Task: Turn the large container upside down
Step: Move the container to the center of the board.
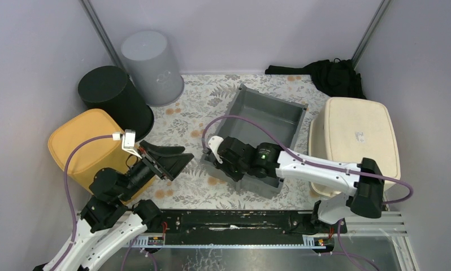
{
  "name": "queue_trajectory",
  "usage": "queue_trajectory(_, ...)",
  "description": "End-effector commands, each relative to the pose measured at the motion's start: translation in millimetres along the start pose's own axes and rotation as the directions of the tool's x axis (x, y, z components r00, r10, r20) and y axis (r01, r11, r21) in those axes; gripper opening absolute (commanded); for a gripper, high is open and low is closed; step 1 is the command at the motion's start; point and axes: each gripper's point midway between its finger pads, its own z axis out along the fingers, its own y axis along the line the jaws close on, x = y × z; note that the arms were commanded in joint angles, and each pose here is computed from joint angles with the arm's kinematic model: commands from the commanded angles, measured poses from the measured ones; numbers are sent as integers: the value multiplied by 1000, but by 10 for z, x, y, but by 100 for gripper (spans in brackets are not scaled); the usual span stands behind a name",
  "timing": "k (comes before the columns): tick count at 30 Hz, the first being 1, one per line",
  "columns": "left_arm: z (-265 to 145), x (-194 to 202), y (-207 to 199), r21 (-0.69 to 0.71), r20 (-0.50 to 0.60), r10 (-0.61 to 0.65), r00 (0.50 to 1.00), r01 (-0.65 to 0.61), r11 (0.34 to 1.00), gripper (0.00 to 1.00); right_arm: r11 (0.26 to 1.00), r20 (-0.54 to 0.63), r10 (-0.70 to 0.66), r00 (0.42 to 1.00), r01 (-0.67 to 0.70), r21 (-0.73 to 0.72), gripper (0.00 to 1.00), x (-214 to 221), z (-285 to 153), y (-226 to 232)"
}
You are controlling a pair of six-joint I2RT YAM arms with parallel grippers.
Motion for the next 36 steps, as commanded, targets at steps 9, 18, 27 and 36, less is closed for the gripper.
queue_trajectory(9, -54, -261, 221, -179, 92, 15, 996, 1, 984, 100, 990, -217, 95, 972, -69, 123, 47, 724, -429, -193)
queue_trajectory(18, -72, -263, 169, -158, 87, 7, 996, 6, 987, 100, 937, 70, 263, 962, -272, 221, 95, -270, -753, -341)
queue_trajectory(27, -56, -138, 166, -155, 26, -20, 999, 24, 988, 100, 629, 163, 702, 694, -710, 316, 99, -741, -399, -1038)
queue_trajectory(36, -204, -185, 159, -160, 51, -15, 999, 23, 987, 100, 255, 260, 907, 333, -922, 290, 91, -624, -62, -1426)
